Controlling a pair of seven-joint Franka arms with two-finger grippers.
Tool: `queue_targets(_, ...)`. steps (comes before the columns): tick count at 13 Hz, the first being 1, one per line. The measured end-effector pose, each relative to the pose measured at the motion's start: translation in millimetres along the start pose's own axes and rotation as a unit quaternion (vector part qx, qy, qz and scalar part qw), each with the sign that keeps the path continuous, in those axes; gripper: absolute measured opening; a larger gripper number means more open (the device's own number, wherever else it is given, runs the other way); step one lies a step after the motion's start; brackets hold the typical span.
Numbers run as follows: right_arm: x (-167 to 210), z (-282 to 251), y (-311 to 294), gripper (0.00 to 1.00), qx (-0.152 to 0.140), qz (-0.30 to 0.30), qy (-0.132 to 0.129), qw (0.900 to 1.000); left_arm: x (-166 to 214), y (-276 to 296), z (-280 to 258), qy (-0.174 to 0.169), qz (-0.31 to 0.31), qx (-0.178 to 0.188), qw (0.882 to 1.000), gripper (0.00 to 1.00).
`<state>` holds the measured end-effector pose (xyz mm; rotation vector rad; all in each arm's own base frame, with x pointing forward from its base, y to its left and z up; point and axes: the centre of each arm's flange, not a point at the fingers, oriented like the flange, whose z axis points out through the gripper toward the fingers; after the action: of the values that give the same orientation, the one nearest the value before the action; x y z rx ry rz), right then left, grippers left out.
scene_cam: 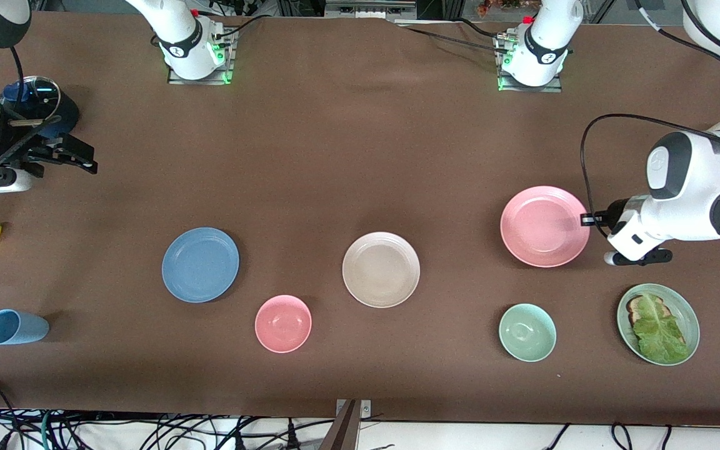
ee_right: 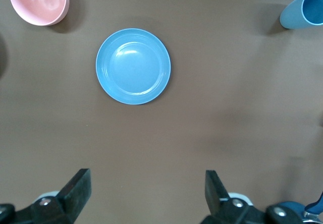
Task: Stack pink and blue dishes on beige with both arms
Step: 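Slide the pink plate with the left gripper onto the beige plate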
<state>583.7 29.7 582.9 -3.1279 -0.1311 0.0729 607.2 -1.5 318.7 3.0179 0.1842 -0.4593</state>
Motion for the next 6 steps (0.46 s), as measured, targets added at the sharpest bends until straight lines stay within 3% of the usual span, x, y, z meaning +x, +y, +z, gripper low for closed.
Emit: queue_targets(6,0.0,0.1,0.0,1.0,0.0,0.0,0.0,1.0,-16.7,120.2,-12.8,0.006,-0.018,-0.04,0.999,0.05)
